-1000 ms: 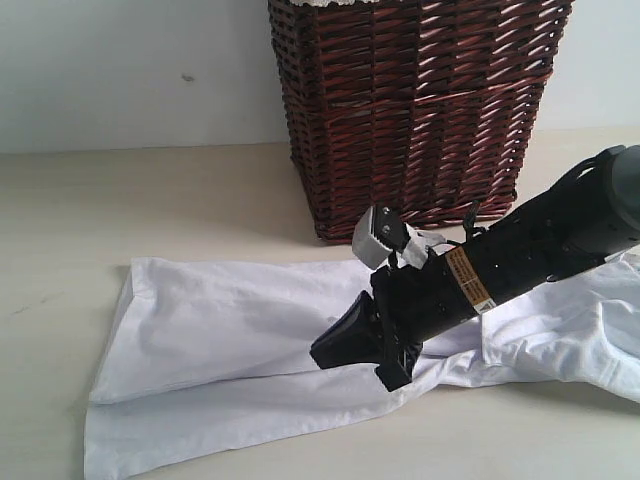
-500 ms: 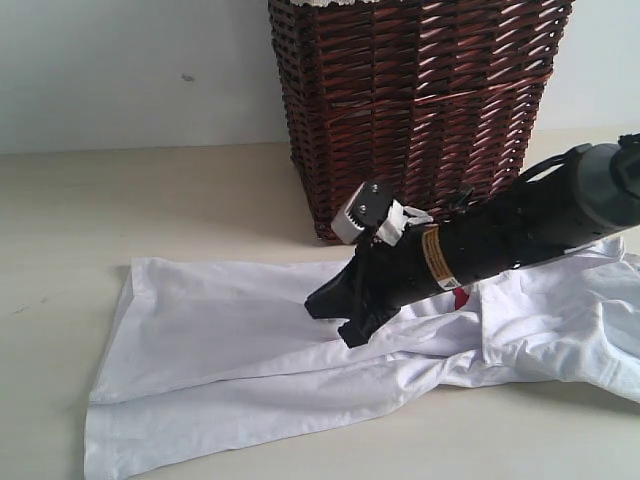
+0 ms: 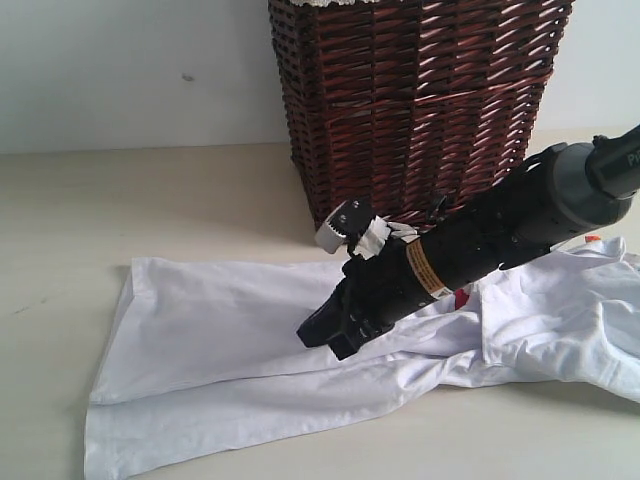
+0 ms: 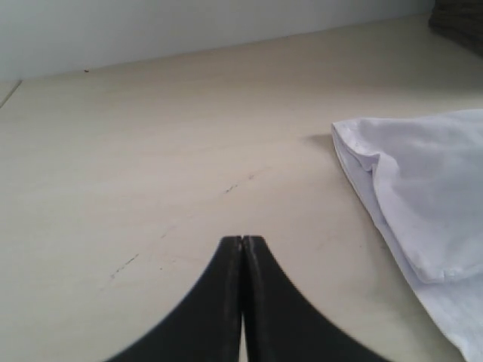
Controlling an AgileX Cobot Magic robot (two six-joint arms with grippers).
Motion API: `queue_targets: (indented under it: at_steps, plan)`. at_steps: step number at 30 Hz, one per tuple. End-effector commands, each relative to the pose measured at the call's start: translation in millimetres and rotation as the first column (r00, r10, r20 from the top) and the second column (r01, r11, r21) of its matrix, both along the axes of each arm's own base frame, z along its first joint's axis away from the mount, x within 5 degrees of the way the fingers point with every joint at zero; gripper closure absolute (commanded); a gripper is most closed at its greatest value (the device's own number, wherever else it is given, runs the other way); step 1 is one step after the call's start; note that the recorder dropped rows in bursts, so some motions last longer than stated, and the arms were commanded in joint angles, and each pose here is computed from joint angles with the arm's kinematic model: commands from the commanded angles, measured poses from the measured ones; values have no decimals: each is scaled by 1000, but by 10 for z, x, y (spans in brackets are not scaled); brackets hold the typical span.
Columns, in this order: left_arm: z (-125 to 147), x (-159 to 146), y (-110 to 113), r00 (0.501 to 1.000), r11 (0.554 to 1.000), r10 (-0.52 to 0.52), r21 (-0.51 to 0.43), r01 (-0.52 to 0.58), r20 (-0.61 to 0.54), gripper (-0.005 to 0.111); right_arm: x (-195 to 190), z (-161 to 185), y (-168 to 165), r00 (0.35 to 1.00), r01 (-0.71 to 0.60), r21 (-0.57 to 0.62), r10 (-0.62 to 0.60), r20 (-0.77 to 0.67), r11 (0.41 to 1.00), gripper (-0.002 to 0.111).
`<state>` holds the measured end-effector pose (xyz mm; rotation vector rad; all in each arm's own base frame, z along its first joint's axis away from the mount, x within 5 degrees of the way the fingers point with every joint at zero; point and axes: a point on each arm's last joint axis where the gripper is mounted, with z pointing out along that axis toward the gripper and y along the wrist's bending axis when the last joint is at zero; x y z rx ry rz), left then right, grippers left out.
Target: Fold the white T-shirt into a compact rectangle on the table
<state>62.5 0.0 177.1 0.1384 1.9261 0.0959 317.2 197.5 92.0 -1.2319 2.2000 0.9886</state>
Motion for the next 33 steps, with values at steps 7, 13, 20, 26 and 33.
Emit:
queue_targets:
  at_steps: [7, 13, 20, 26, 33]
  plan:
    - [9, -1, -1, 1000, 1000, 1, -6, -1, 10, 107, -58, 30, 34, 983, 64, 48, -55, -175, 997, 107]
    - [9, -1, -1, 1000, 1000, 1, -6, -1, 10, 107, -120, 242, -23, 994, 83, 19, -81, -73, 996, 107]
    - [9, -1, -1, 1000, 1000, 1, -6, -1, 10, 107, 39, 1631, -507, 690, 541, 53, -479, 543, 840, 107]
    - [9, -1, -1, 1000, 1000, 1, -6, -1, 10, 107, -399, 2528, -1129, 165, 911, 336, -958, 233, 239, 107]
    - [9, -1, -1, 1000, 1000, 1, -6, -1, 10, 107, -1146, 2493, -1192, 407, 678, 353, -729, 550, 644, 107]
